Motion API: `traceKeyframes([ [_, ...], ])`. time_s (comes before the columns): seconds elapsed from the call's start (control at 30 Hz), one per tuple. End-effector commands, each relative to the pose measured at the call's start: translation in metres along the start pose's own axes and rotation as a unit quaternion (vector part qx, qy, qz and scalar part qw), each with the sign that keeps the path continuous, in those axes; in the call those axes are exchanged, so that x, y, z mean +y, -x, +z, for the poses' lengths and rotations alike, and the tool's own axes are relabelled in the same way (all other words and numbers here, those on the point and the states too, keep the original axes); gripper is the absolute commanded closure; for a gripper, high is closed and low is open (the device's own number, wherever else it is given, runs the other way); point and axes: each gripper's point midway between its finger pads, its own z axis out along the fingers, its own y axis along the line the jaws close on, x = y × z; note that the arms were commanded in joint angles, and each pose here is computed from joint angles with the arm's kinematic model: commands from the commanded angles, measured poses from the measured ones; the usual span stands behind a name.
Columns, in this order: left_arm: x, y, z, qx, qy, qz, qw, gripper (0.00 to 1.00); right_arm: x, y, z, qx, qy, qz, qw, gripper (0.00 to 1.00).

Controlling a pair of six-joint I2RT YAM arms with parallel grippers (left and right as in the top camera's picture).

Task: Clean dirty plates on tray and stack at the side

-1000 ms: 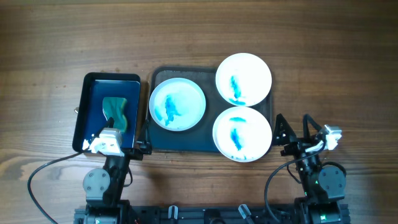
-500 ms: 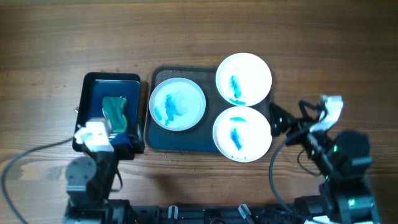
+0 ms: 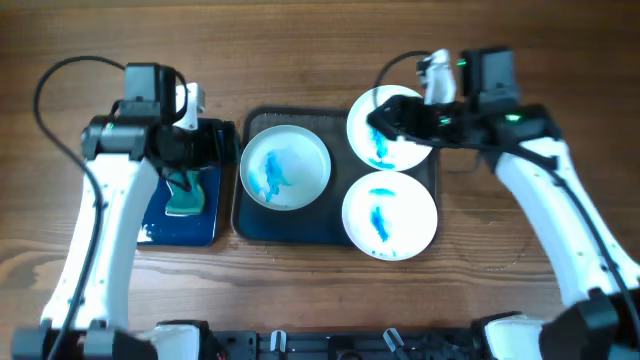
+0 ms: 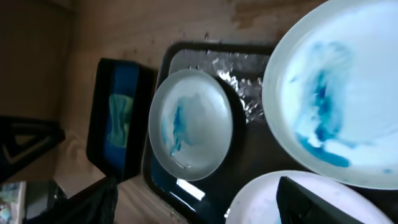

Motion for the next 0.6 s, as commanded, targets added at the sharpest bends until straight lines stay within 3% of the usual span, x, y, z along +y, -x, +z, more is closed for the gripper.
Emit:
traceKeyframes([
  [0.0, -0.008, 0.013, -0.006, -0.016, -0.01, 0.02, 1.0, 0.0, 0.006, -0.022, 0.056, 0.036, -0.085, -0.007, 0.996, 0.19],
  [0.03, -0.007, 0.016, -0.008, -0.022, -0.006, 0.02, 1.0, 0.0, 0.004, -0.028, 0.071, 0.044, -0.108, -0.007, 0.993, 0.21],
  [0.13, -0.007, 0.017, -0.008, -0.025, -0.006, 0.021, 0.999, 0.0, -0.013, -0.045, 0.128, 0.064, -0.178, -0.006, 0.982, 0.42],
  [0.27, 0.001, 0.018, -0.008, -0.028, 0.015, 0.02, 0.999, 0.0, -0.034, -0.047, 0.167, 0.063, -0.196, 0.0, 0.978, 0.52],
  [0.47, 0.028, 0.021, -0.011, -0.038, 0.083, -0.018, 0.996, 0.0, -0.052, -0.067, 0.2, 0.091, -0.202, -0.002, 0.975, 0.76],
  [0.57, 0.042, 0.022, -0.011, -0.038, 0.09, -0.038, 0.994, 0.05, -0.059, -0.075, 0.204, 0.102, -0.208, 0.001, 0.973, 0.94],
])
